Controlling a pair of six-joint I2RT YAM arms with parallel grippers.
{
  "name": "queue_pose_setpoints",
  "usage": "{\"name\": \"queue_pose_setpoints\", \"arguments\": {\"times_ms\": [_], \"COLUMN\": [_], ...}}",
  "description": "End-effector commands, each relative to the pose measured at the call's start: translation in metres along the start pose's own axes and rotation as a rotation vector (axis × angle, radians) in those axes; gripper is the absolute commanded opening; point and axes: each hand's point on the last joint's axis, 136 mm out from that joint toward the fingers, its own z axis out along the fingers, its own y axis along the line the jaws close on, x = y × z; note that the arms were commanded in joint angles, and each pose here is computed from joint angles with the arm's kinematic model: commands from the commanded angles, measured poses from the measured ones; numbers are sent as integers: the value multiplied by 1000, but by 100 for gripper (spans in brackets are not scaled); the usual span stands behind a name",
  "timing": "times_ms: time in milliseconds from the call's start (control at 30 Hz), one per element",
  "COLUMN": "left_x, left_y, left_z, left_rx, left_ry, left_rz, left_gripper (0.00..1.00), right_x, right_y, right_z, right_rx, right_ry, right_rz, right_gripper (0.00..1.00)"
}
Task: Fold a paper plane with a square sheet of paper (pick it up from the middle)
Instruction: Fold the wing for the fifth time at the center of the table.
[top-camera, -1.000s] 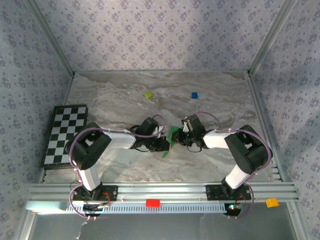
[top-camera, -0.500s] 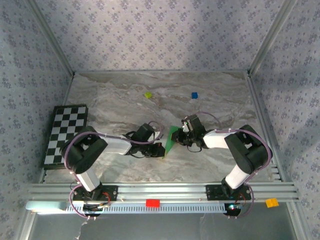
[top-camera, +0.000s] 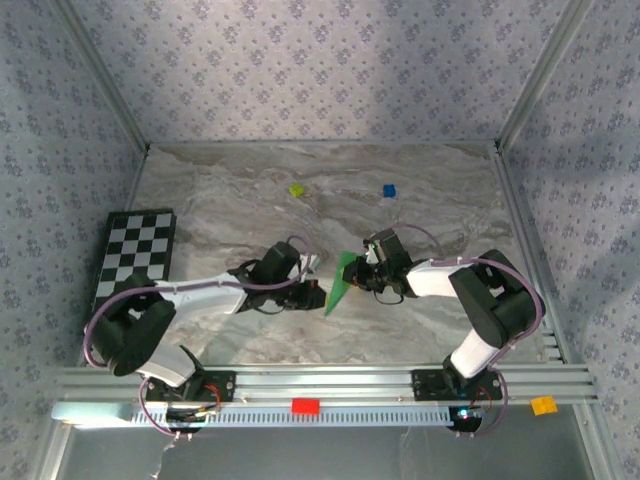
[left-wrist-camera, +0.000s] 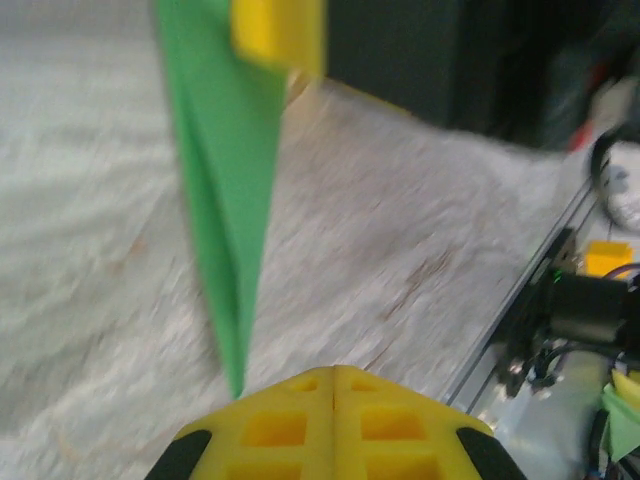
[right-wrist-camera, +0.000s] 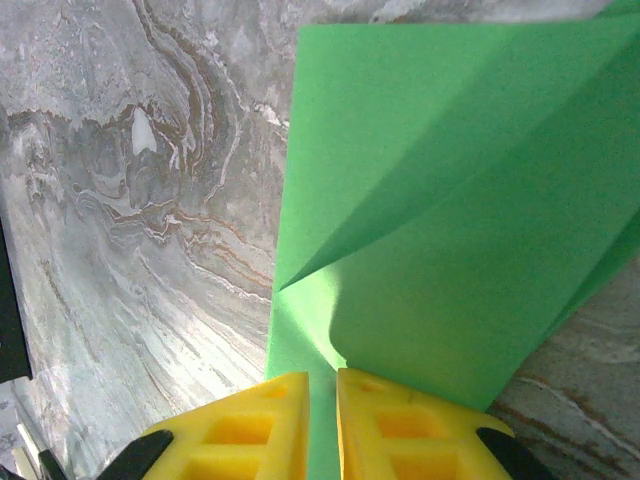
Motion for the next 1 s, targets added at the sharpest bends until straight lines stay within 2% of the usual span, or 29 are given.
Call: {"name": "queue_pose_setpoints", "arguments": {"times_ms": [0, 300, 633, 967], "left_x": [-29, -40, -16, 18], "left_y": [-9, 6, 58, 93], "left_z": [7, 40, 55, 54], "left_rx": [9, -7, -153, -250], "left_ry": [-40, 9, 48, 107], "left_rz": [4, -26, -96, -136], "left_gripper": [2, 0, 0, 0], "right_x": [25, 23, 18, -34], "right_y": [-46, -40, -29, 11], "right_z": [6, 6, 2, -39], "right_rx": [151, 127, 98, 20], "right_ry": [61, 62, 51, -60], "right_rz": [67, 70, 60, -17], "right_gripper": [17, 17, 18, 21]}}
